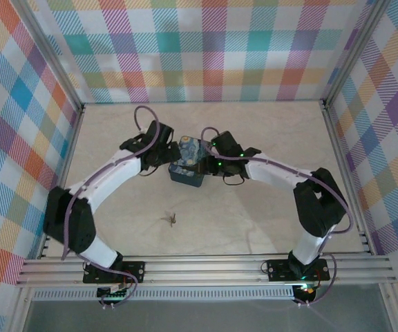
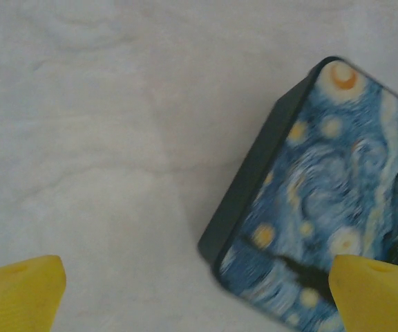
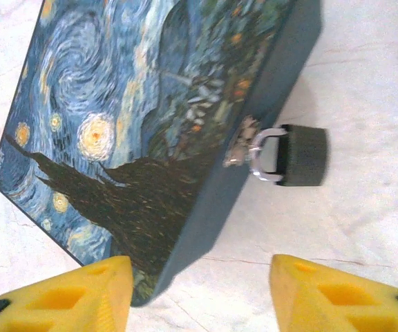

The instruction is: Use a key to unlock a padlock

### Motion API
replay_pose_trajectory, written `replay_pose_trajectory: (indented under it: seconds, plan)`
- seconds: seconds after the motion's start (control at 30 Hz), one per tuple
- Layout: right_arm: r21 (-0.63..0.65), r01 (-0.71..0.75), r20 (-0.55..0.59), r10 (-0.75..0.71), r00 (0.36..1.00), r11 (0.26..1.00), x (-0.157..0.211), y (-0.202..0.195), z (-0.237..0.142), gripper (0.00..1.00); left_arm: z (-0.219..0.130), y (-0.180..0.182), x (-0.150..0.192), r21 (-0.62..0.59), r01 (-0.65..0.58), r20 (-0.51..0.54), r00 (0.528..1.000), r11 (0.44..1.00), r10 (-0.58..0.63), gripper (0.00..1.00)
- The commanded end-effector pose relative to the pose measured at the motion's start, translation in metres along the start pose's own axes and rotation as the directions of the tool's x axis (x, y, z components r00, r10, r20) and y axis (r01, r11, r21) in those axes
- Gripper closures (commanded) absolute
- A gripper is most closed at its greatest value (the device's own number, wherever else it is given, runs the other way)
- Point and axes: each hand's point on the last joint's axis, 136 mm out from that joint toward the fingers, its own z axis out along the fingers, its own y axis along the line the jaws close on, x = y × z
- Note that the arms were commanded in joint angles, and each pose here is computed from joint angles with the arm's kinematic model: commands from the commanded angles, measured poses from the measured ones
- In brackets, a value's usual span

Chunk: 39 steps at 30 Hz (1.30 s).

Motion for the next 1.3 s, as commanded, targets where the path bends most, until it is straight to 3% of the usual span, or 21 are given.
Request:
replay_pose_trajectory:
  seconds: [0.0,0.17,0.3,0.47,0.6,0.77,0.9,1.07,1.27]
  plan:
    - [0.067,0.000,0.011,-0.001,1.000,0.998,-0.007,-0.025,-0.013,0.41,0.013,-0.018,-0.017,0.061,-0.069,-0.003,0.998,0.996,0.070,0.02]
    - [0.093,-0.012,-0.006,0.013,1.000,0.996,0.008,-0.048,-0.010,0.37,0.051,-0.030,-0.022,0.126,-0.054,-0.062,0.996,0.990,0.063,0.03]
    - [0.102,-0.012,-0.021,0.014,1.000,0.995,0.021,-0.057,-0.006,0.35,0.079,-0.041,0.000,0.169,-0.044,-0.147,0.987,0.985,0.069,0.05]
    - [0.105,-0.012,-0.026,0.014,1.000,0.994,0.026,-0.060,-0.005,0.35,0.084,-0.031,0.037,0.164,-0.047,-0.194,0.978,0.985,0.079,0.06]
    - [0.096,-0.007,-0.035,0.011,0.999,0.995,0.024,-0.056,-0.007,0.36,0.077,-0.005,0.070,0.113,-0.048,-0.232,0.970,0.992,0.073,0.09]
    - [-0.036,0.017,-0.071,-0.020,0.997,0.999,0.037,-0.022,-0.006,0.39,0.061,0.017,0.090,0.100,-0.058,-0.225,0.971,0.993,0.079,0.08]
    - [-0.096,0.051,-0.102,-0.060,0.993,0.994,0.065,0.006,-0.008,0.41,0.038,0.016,0.067,0.119,-0.053,-0.184,0.980,0.991,0.075,0.05]
    - [-0.152,0.191,-0.116,-0.209,0.971,0.970,0.105,0.039,-0.025,0.49,-0.020,0.010,0.025,0.155,-0.030,-0.083,0.996,0.987,0.043,0.01]
    - [-0.232,0.333,-0.178,-0.376,0.909,0.914,0.173,0.080,-0.021,0.54,-0.027,0.067,0.037,0.034,0.182,-0.141,0.974,0.983,-0.175,0.01]
